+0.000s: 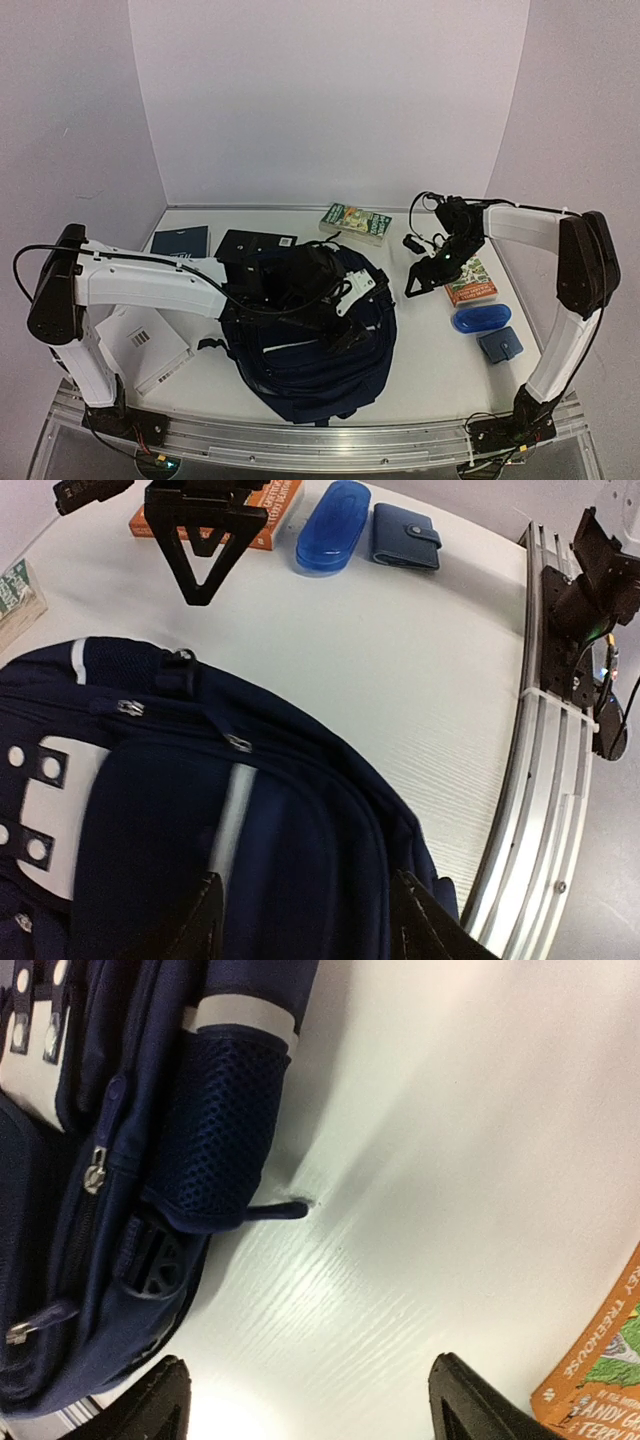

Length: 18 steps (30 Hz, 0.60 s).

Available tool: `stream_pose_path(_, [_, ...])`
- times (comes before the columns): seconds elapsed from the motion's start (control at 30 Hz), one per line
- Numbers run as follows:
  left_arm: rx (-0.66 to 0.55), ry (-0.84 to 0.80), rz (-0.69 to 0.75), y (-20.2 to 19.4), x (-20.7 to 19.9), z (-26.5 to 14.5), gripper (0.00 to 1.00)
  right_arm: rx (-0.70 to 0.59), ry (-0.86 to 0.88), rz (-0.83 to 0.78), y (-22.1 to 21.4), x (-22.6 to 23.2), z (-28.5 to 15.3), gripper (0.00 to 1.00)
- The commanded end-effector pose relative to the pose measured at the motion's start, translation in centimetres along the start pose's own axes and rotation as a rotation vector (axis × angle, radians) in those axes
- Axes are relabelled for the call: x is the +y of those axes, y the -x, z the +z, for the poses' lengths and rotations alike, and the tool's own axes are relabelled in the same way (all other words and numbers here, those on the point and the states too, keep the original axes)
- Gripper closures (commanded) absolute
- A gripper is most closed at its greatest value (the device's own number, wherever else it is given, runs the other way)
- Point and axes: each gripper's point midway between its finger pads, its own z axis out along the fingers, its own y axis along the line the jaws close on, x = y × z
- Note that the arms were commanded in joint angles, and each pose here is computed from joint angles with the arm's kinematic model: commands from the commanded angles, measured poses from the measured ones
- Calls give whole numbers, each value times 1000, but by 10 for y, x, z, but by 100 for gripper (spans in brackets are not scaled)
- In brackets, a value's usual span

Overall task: Pack the student bag
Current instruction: Unzip the student bag at the center of the board, then pick up the book from the center of the board.

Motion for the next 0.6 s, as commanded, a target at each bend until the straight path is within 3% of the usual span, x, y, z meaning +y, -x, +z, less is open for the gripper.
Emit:
stream_pose_path(0.0, [-152,31,-173,46,32,-31,30,-64,-64,-27,14,-3,-24,13])
stream_pose_path(0.17, [-211,171,-373,43,89,-69,8,-121,-10,5,34,8,-35,7])
stream_pose_path(0.27, [-223,351,-514,25,137,-96,2,-147,40,30,43,18,-38,3])
stream_pose_path(0.4, [-206,629,-694,-14,206,-141,0,-173,62,27,54,31,-40,2])
stream_pose_path(0.57, [-18,939,-856,-77,280,-182,0,-191,68,4,61,46,-41,2])
